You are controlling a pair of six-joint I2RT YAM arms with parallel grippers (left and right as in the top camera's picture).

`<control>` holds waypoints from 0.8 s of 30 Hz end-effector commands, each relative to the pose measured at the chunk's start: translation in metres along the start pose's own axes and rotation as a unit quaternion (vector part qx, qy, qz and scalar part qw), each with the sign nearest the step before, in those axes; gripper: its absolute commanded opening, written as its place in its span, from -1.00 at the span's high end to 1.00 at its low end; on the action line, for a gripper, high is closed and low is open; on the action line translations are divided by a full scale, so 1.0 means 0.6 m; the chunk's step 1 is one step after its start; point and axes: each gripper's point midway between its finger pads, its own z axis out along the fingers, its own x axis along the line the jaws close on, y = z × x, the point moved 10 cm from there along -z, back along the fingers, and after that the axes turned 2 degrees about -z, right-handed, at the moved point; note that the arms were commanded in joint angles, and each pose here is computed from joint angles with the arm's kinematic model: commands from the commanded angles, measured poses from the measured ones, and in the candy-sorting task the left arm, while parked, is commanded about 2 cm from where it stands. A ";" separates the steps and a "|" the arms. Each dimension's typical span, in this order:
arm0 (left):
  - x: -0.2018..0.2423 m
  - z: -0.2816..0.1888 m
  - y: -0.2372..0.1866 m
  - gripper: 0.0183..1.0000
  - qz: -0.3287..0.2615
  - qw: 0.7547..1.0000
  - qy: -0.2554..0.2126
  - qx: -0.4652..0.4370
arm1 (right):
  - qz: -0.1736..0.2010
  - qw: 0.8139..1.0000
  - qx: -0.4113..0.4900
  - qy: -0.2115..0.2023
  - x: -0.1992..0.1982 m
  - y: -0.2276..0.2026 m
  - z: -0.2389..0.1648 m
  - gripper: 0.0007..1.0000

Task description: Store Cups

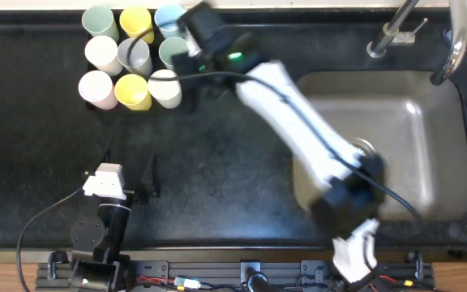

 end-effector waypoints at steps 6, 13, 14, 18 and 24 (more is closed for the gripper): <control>0.001 0.000 0.000 -1.00 0.009 1.000 0.003 0.000 | -0.010 0.986 -0.144 -0.080 -0.121 -0.062 -0.265 -0.99; 0.002 0.000 0.000 -1.00 0.009 1.000 0.003 0.000 | 0.003 0.970 -0.213 -0.114 -0.143 -0.212 -0.323 -1.00; 0.001 0.000 0.000 -1.00 0.009 1.000 0.003 -0.001 | 0.004 0.967 -0.226 -0.118 -0.147 -0.235 -0.324 -1.00; 0.001 0.000 0.000 -1.00 0.009 1.000 0.003 -0.001 | 0.021 0.957 -0.250 -0.147 -0.173 -0.328 -0.308 -1.00; 0.001 0.000 0.000 -1.00 0.009 1.000 0.003 0.000 | 0.055 0.942 -0.265 -0.199 -0.207 -0.456 -0.272 -0.99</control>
